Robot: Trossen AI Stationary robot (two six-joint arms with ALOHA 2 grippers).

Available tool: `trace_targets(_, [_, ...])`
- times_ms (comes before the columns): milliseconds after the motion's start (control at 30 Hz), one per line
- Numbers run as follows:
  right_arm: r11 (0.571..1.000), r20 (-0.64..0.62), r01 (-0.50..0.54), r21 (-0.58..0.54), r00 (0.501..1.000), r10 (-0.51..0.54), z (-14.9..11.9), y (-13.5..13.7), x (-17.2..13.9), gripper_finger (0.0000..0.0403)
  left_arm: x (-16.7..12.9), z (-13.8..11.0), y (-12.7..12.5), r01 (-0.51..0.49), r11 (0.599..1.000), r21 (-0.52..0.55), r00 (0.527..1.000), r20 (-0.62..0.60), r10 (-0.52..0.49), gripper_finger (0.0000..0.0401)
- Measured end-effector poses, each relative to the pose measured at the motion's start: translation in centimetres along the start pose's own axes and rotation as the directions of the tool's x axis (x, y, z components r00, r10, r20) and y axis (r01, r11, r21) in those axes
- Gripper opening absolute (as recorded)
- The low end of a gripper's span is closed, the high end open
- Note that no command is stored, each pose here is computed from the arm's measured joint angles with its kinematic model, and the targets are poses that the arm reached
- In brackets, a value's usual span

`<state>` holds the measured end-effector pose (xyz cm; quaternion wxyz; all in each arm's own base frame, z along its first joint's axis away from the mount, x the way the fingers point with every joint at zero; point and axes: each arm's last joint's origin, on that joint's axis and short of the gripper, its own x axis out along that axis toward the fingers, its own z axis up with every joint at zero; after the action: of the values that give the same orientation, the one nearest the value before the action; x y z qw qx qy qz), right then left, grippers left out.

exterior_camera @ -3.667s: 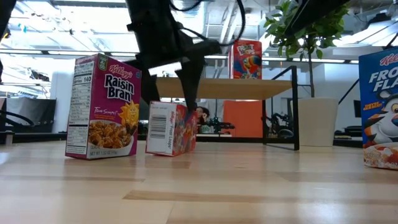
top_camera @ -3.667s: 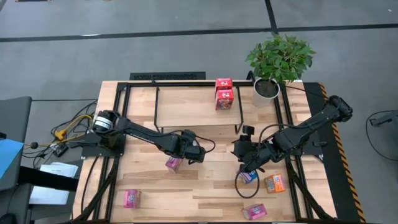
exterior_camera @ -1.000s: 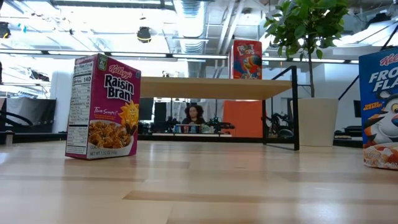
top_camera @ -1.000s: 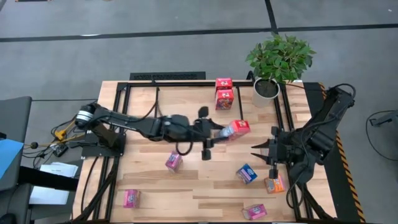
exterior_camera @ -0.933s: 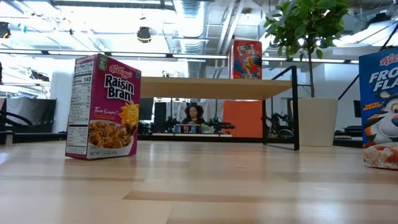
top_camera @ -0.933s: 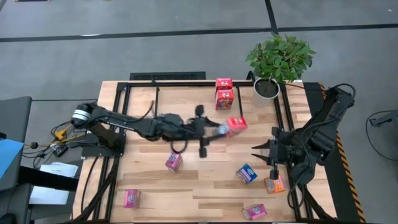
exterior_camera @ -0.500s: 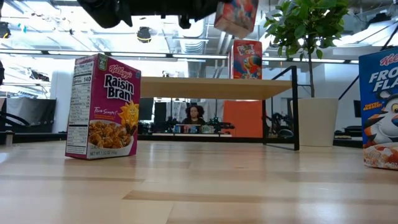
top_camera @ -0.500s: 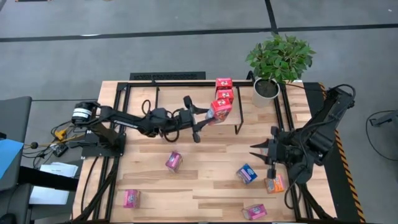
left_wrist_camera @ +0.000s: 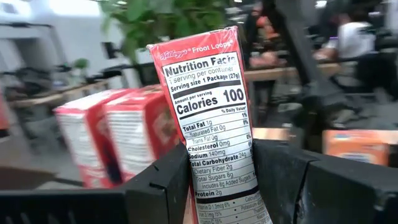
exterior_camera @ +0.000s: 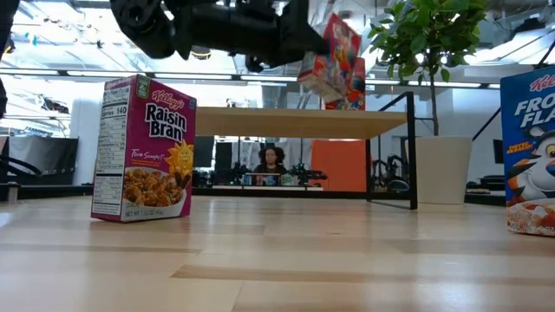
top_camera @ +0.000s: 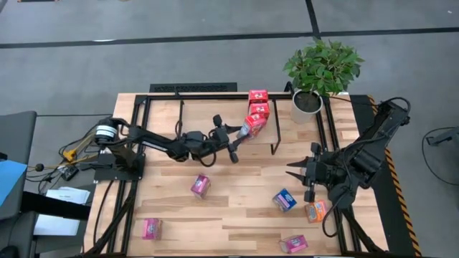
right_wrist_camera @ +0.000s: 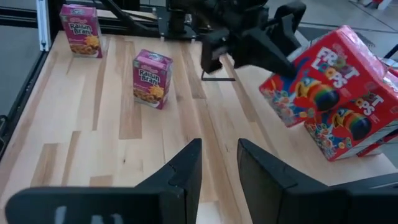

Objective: Stack cereal on shelf
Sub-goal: Put the red cereal box on the shelf aligned with the other red cereal boxes

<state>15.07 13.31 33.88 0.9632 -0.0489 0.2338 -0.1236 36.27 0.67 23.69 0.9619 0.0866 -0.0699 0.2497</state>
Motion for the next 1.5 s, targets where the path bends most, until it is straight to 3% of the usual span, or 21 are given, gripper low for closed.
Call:
trace_targets(100, [1.0,0.0,-0.001,0.0,1.0,0.001,0.0,0.0,0.0,0.0127,0.0,-0.1,-0.1,-0.033,0.999,-0.005,0.999,0.031,0.033,0.0144])
trace_targets(300, [1.0,-0.001,0.0,-0.003,1.0,0.0,0.0,0.0,0.0,0.0127,0.0,-0.2,-0.4,0.029,0.999,-0.02,0.999,0.041,-0.028,0.0144])
trace_targets(633, [1.0,-0.004,0.0,-0.013,1.0,0.0,-0.1,0.0,0.0,0.0127,0.0,-1.4,-0.7,0.051,0.998,-0.019,0.996,-0.069,-0.053,0.0144])
trace_targets(900, [1.0,-0.005,-0.003,-0.013,1.0,0.003,-0.1,0.0,0.0,0.0127,-0.2,-1.3,-0.6,-0.053,0.998,0.026,0.995,-0.082,0.055,0.0148])
trace_targets(1200, [1.0,-0.007,-0.006,-0.015,1.0,0.006,-0.1,0.0,0.0,0.0127,-0.2,-1.4,-0.7,-0.052,0.999,-0.004,0.994,-0.099,0.051,0.0199])
trace_targets(1500, [1.0,-0.007,-0.007,-0.015,1.0,0.007,-0.1,0.0,0.0,0.0127,-0.6,-1.4,-1.0,-0.14,0.99,0.034,0.982,-0.123,0.144,0.0255])
